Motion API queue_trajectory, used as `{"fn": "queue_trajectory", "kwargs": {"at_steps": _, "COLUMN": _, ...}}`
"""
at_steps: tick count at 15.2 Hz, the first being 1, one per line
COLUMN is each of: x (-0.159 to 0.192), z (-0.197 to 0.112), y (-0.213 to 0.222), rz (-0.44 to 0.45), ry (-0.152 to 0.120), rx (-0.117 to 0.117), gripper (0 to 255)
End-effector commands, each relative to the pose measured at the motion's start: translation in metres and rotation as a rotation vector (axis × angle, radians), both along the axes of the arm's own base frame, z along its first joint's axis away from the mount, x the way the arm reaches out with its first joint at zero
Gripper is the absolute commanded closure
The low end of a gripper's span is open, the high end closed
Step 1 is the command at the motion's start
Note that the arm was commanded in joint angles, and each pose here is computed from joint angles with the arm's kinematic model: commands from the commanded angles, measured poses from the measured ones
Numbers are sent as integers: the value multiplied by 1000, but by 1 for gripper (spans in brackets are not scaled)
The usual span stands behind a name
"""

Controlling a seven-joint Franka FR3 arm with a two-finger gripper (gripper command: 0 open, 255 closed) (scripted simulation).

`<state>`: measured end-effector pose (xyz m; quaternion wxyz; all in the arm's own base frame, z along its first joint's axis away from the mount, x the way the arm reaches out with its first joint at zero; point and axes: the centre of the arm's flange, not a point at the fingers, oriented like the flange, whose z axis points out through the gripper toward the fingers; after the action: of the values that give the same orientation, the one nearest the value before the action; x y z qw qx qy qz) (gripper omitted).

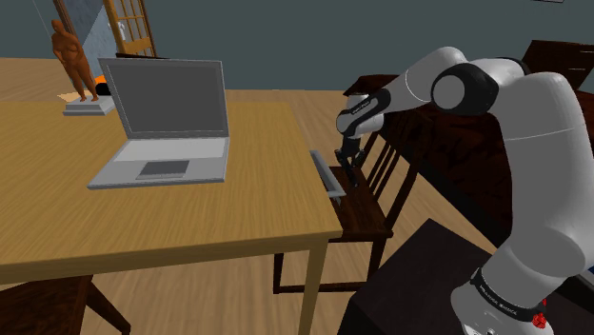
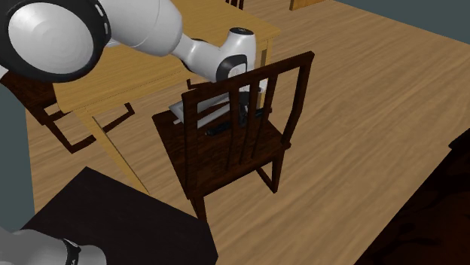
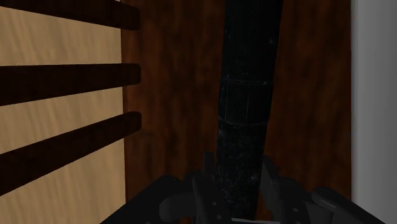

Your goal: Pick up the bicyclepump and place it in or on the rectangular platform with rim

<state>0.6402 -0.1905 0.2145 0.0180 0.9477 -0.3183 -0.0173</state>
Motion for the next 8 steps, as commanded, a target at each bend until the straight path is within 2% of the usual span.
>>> {"fn": "queue_trajectory", "kwargs": {"at_steps": 1, "x": -1, "z": 11, "y": 0, "rz": 0, "ry": 0, "rx": 0, "gripper": 255}}
{"fn": "queue_trajectory", "kwargs": {"at_steps": 8, "x": -1, "z": 48, "y": 0, "rz": 0, "ry": 0, "rx": 0, "gripper": 255}}
